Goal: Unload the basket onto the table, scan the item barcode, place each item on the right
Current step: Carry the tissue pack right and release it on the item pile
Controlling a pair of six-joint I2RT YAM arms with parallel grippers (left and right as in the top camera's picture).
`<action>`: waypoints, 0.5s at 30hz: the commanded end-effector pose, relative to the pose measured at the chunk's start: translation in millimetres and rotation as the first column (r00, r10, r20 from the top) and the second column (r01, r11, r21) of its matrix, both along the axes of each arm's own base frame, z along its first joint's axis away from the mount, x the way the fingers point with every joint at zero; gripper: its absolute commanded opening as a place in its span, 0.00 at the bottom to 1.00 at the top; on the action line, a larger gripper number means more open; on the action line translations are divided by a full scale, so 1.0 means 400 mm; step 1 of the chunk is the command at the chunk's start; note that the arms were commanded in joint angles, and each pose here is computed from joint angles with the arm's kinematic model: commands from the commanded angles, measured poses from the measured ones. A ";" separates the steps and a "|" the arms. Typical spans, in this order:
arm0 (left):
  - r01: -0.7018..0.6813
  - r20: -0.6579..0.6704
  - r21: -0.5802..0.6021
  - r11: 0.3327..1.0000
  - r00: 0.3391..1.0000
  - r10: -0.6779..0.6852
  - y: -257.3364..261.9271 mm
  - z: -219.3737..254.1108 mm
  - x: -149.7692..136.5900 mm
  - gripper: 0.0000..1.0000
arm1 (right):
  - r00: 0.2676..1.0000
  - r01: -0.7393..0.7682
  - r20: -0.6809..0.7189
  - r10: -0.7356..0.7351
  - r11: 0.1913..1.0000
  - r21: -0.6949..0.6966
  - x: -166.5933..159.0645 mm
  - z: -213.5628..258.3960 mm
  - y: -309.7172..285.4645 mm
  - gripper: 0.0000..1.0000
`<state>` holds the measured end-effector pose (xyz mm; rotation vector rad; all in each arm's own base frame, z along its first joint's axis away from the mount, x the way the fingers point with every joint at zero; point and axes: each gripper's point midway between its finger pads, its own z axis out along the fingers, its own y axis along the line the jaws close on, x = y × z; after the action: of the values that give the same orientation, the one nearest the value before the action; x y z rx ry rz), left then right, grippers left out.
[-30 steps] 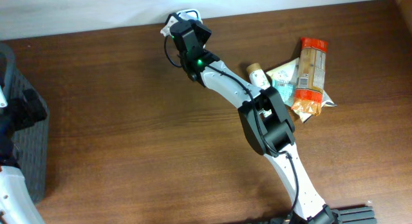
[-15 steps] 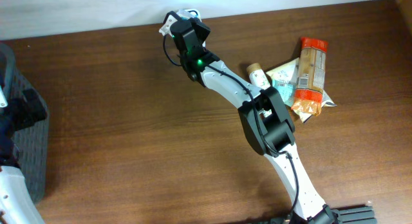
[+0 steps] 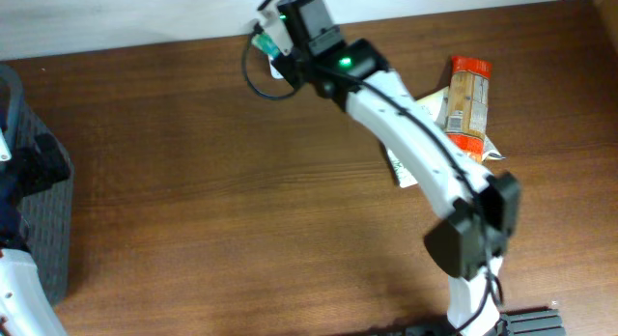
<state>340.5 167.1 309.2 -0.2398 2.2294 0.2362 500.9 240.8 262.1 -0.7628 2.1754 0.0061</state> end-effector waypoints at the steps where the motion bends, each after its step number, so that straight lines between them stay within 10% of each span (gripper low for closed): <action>1: 0.005 0.014 0.017 1.000 1.000 -0.006 0.002 0.019 -0.002 0.99 | 0.972 0.153 -0.202 -0.123 0.978 0.144 -0.099 0.022 -0.074 0.04; 15: 0.005 0.014 0.017 1.000 1.000 -0.006 0.002 0.019 -0.002 0.99 | 0.407 0.686 -0.667 -0.624 0.691 -0.228 -0.247 -0.330 -0.675 0.04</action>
<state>340.5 167.1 309.1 -0.2394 2.2298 0.2363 411.8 -9.1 157.5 0.2153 2.9980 -0.0135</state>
